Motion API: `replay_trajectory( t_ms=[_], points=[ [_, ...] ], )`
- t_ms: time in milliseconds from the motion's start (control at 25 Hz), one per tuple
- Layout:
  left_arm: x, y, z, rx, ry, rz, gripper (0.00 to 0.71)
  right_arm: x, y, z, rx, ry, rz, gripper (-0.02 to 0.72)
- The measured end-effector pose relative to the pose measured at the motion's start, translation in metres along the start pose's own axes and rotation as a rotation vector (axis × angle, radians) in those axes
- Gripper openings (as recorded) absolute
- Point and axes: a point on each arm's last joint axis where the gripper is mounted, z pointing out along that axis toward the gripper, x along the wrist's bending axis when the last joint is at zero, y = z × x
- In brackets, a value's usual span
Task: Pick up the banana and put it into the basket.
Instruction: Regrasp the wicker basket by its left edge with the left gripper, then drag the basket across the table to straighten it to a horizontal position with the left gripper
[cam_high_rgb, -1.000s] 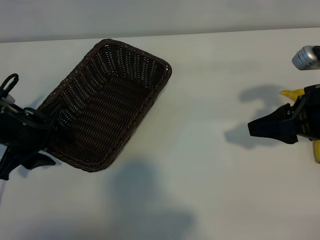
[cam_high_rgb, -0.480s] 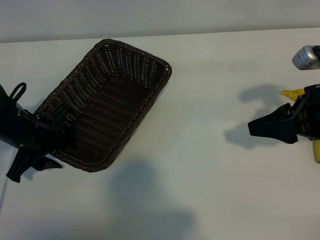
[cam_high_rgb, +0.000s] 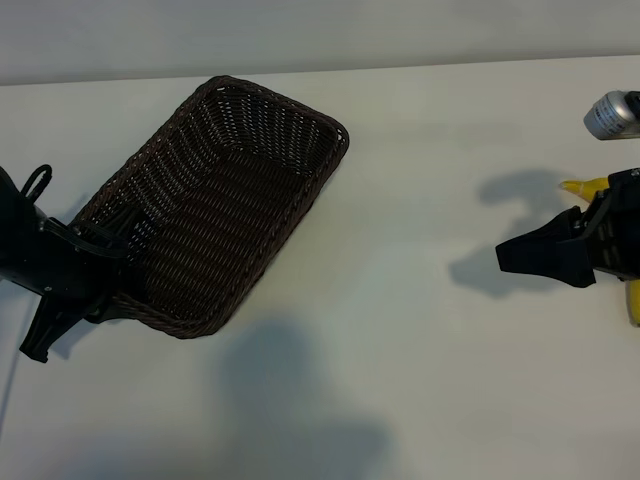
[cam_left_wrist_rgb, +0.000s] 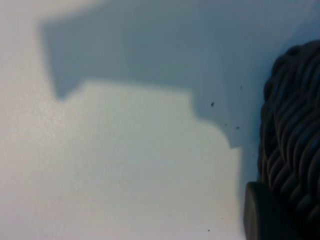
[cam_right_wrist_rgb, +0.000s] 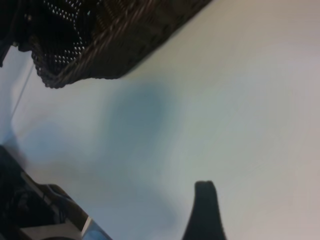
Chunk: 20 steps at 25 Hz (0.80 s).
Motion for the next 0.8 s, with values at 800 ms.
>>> replay_trajectory(
  t_ms=[800],
  points=[
    [-0.002, -0.009, -0.036, -0.024, -0.107, 0.066, 0.164, 0.000, 0.000, 0.000, 0.000, -0.001, 0.000, 0.563]
  ],
)
